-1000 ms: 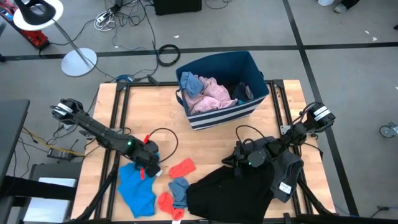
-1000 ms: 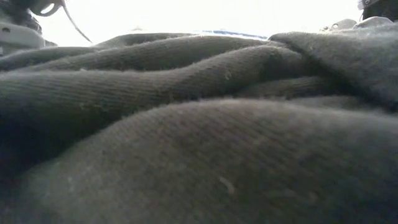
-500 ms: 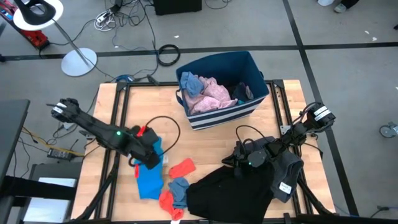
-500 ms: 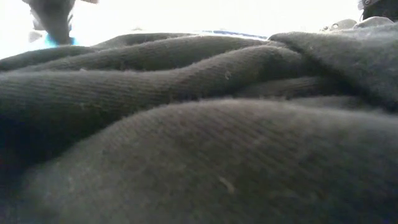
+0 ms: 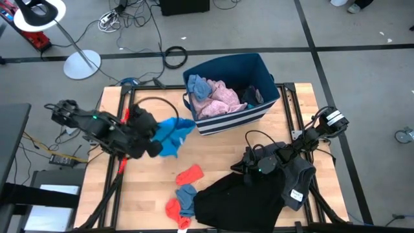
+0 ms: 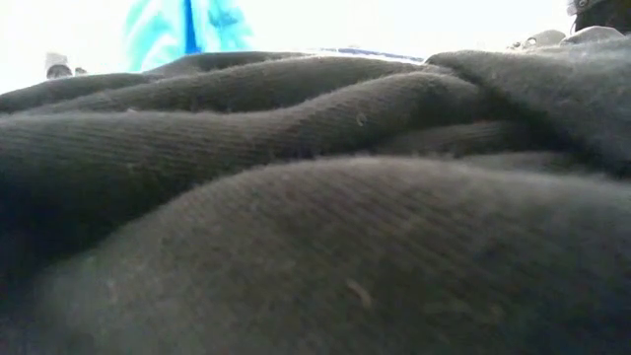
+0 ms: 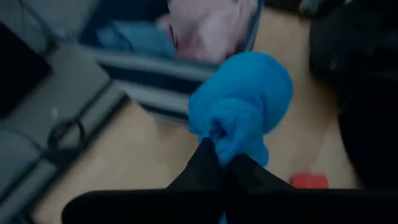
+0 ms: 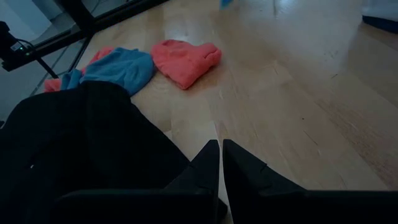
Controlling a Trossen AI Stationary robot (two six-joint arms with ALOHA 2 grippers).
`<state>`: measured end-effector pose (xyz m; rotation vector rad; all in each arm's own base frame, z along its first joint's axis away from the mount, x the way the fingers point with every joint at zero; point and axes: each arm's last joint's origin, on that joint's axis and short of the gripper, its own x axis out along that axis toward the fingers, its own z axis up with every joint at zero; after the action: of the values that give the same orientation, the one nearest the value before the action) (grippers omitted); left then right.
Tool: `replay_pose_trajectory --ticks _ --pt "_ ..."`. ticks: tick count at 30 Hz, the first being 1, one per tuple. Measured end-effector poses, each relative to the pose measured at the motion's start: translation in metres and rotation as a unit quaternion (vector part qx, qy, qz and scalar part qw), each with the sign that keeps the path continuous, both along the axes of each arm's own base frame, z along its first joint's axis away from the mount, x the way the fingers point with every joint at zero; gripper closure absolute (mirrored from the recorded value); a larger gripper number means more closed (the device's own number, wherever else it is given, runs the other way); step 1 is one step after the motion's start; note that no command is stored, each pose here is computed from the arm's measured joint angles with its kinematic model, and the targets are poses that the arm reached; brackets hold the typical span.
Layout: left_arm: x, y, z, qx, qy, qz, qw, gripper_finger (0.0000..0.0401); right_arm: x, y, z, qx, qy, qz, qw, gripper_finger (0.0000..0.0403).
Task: Sort clothes
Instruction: Put the blue shorts in the blue laundry bin organizer
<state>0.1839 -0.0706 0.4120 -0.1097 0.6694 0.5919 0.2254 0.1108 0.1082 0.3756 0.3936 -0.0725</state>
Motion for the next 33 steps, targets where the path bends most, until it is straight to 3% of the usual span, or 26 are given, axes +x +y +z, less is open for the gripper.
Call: replay_pose_trajectory --ticks 11,21,33 --pt "-0.004 0.024 0.053 0.068 -0.074 0.016 0.995 0.0401 0.0 0.0 0.0 0.0 0.0 0.0 1.0 0.0379" --pt "0.017 0.05 0.081 0.11 -0.142 -0.01 0.984 0.0401 0.0 0.0 0.0 0.0 0.0 0.0 1.0 0.0379" --pt "0.05 0.085 0.105 0.13 -0.257 -0.065 0.955 0.0401 0.0 0.0 0.0 0.0 0.0 0.0 1.0 0.0379"
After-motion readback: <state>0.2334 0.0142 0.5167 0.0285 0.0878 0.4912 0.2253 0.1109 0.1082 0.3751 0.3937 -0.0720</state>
